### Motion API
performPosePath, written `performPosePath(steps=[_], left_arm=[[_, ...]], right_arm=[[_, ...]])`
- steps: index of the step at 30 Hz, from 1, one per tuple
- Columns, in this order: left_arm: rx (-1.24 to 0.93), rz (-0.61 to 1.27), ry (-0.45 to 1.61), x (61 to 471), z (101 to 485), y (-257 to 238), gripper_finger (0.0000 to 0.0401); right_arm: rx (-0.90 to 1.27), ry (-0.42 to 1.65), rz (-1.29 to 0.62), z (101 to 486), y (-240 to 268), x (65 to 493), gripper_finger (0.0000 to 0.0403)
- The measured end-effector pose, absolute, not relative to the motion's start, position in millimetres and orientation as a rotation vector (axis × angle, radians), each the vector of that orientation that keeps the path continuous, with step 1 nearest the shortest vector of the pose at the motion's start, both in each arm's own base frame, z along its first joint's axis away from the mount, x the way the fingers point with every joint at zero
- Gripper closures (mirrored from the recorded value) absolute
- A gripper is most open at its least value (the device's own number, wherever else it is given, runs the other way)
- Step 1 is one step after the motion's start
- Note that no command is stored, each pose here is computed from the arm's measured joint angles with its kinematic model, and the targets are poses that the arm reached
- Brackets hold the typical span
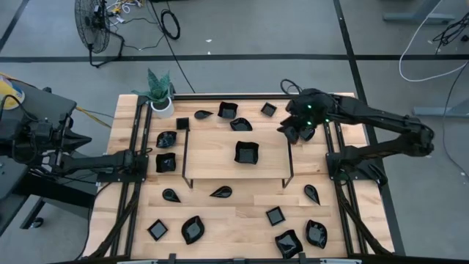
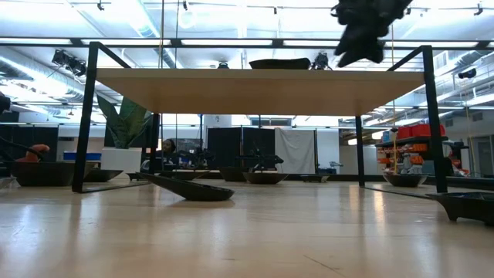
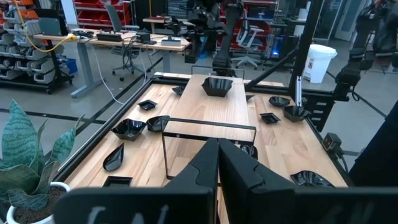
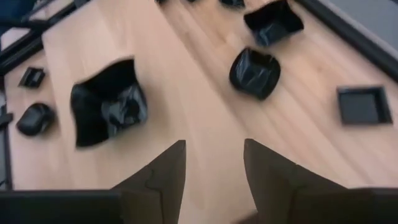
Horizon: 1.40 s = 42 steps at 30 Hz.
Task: Pick & Place Mini shaped plates
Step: Put the drop shaped plate on the shelf
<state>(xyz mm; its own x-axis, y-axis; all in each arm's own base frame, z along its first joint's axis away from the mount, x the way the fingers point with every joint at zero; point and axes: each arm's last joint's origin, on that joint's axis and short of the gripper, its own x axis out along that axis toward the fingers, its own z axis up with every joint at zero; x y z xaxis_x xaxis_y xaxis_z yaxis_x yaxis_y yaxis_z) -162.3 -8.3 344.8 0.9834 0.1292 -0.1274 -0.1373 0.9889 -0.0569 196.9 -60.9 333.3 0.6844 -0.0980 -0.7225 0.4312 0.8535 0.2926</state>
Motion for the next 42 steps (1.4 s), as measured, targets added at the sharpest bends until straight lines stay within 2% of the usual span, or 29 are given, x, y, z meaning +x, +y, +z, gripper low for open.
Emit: performPosePath(steps=[22, 33, 42], left_arm=[[-0.066, 0.134, 0.124, -162, 345, -8, 0.0383], [-0.066, 0.135, 0.124, -162, 345, -8, 0.0383], [-0.066, 0.134, 0.124, -162, 345, -8, 0.0383]], right_arm=[[0.533, 0.865, -0.358, 341, -35, 127, 0.0238], [0.668, 0.994, -0.371, 308, -18, 104, 0.0238], [0.747, 1.097, -0.366, 286, -3, 103, 0.0238]])
